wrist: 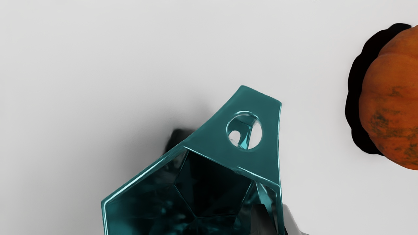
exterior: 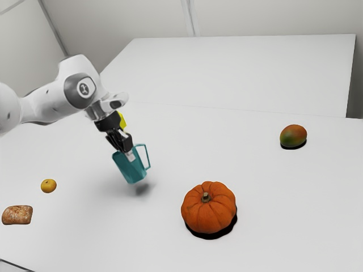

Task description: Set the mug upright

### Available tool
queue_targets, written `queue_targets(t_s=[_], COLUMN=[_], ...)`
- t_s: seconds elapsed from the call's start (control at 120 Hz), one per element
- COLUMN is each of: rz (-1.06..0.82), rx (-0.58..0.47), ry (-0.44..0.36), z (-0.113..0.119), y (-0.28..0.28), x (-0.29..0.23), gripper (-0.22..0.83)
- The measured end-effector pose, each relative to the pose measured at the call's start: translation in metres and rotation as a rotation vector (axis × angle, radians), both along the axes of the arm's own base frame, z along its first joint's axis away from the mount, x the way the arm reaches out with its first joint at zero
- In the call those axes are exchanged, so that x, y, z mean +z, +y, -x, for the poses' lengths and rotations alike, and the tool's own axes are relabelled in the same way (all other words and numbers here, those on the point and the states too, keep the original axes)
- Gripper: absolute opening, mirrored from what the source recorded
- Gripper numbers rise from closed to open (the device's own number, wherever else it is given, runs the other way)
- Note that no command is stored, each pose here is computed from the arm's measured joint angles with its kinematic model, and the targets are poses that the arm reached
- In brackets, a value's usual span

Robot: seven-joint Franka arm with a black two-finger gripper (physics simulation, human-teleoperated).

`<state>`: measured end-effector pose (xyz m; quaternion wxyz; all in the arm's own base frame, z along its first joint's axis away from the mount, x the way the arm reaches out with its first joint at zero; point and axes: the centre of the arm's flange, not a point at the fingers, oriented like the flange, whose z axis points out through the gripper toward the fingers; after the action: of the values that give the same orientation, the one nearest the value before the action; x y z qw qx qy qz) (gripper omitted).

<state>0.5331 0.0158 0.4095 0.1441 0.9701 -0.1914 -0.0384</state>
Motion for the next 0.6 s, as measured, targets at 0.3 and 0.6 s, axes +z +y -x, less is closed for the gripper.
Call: queue_targets(t_s=[0.3, 0.6], rz=[-0.193, -0.252], rx=[-0.197, -0.158], ry=[-0.167, -0.234], z=[-0.01, -0.025], y=[-0.058, -0.028], x=[-0.01, -0.023], gripper=[-0.17, -0.17])
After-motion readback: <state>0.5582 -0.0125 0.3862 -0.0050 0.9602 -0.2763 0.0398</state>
